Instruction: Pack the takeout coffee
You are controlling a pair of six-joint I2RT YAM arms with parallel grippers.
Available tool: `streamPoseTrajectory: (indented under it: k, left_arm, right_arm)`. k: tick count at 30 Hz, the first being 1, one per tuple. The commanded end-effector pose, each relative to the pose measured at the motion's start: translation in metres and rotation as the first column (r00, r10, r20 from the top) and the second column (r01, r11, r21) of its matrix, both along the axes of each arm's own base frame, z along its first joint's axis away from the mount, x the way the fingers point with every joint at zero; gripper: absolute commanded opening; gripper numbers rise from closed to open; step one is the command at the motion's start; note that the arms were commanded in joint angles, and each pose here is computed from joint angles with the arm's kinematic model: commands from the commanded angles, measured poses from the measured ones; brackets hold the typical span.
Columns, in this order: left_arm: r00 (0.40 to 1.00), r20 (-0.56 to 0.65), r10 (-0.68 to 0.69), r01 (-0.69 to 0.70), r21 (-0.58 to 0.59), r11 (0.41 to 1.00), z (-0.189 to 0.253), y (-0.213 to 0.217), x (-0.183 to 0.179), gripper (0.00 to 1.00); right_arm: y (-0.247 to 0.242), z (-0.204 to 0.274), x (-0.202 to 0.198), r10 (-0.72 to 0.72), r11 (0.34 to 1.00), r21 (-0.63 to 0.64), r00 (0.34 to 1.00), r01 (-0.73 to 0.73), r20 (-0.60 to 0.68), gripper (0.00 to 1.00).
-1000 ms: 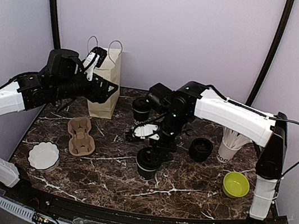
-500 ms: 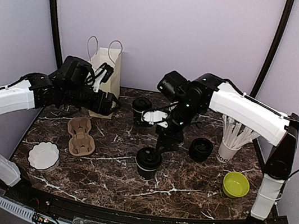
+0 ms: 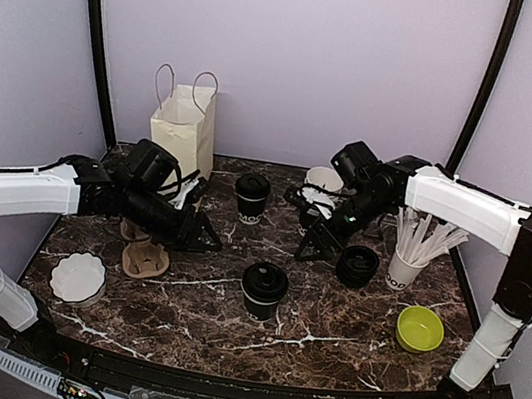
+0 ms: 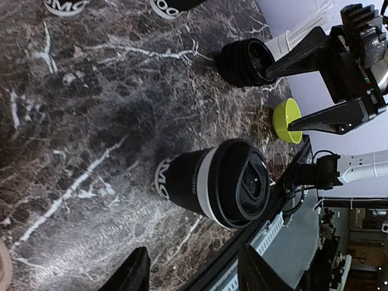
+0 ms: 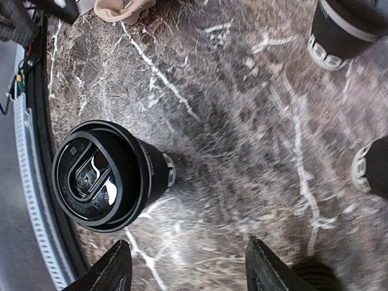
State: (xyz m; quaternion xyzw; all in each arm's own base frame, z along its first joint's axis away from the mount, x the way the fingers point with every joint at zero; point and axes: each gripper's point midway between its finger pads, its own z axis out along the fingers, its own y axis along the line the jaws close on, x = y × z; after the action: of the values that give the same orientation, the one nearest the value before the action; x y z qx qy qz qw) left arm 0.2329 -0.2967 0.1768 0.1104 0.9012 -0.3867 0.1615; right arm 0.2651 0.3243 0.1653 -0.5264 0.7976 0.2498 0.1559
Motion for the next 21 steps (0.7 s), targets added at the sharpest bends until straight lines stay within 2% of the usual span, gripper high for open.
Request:
streamPoseTrajectory:
  k: [1,9,15,21]
  left_arm:
    - [0.993,-0.104,-0.058,0.052,-0.055,0.997,-0.005,-0.020,-0.022,0.50]
    - [0.981,-0.162,-0.107,0.097,-0.072,0.993,-0.020,-0.041,-0.034,0.53]
    - [0.974,-0.183,-0.136,0.122,-0.088,0.989,-0.026,-0.056,-0.034,0.54]
    - [0.971,-0.196,-0.134,0.121,-0.079,0.990,-0.032,-0.061,-0.030,0.52]
  right_arm:
    - [0.011,-0.006,-0.010,-0.036,0.995,0.084,0.991,0.047,-0.132,0.60]
    - [0.015,-0.030,-0.033,0.018,0.996,0.092,0.951,0.011,-0.308,0.56]
    - [0.017,-0.031,-0.037,0.028,0.994,0.105,0.942,0.008,-0.335,0.60]
    - [0.016,-0.033,-0.040,0.030,0.994,0.108,0.940,0.007,-0.340,0.59]
